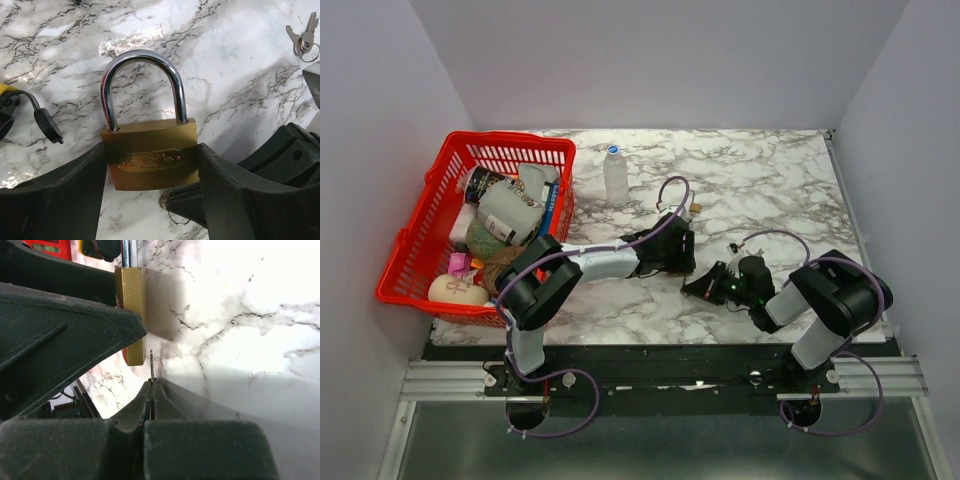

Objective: Unlock with the key

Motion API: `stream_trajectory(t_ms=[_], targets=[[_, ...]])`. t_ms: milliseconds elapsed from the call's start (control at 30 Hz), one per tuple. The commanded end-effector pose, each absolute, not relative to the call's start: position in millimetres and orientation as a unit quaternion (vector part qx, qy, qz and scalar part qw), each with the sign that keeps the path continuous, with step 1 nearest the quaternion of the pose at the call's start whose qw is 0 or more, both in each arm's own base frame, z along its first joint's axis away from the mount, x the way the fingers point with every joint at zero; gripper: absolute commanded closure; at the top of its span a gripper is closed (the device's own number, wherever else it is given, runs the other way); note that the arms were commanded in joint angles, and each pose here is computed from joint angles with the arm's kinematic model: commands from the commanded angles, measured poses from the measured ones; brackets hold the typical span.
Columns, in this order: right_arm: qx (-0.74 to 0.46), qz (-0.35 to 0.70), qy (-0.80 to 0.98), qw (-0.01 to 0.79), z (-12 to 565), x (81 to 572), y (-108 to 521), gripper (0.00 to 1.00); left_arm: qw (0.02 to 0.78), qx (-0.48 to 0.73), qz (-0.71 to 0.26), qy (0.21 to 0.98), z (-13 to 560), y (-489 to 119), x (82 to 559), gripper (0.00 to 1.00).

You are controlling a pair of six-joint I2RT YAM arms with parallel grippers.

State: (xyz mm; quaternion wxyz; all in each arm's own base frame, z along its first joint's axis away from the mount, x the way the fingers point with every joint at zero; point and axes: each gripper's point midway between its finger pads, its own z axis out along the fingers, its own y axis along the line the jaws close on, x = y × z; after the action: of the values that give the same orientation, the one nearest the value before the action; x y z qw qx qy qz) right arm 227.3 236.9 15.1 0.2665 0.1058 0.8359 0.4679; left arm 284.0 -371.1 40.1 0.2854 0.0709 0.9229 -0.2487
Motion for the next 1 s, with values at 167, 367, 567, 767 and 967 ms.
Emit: stream_trajectory(t_ms=[167,367,567,767,967], targets=[[0.104,0.455,0.838,0.283,15.7,231.5,235.5,0.99,0.263,0.081,-0.242,0.931,37.9,-367.1,277.9,1.00],[0.068,0.457,0.840,0.285,23.9,228.3,245.4,0.99,0.262,0.086,-0.243,0.930,37.1,-369.4,278.4,1.00],[0.057,0.445,0.844,0.296,29.6,233.4,246.9,0.99,0.264,0.087,-0.243,0.929,37.7,-369.0,278.5,1.00],[0.063,0.451,0.845,0.281,21.1,234.1,251.3,0.99,0.262,0.086,-0.244,0.930,36.5,-368.0,276.9,1.00],[0.065,0.455,0.843,0.278,19.3,236.2,254.1,0.99,0.262,0.086,-0.244,0.930,35.8,-366.7,275.8,1.00]])
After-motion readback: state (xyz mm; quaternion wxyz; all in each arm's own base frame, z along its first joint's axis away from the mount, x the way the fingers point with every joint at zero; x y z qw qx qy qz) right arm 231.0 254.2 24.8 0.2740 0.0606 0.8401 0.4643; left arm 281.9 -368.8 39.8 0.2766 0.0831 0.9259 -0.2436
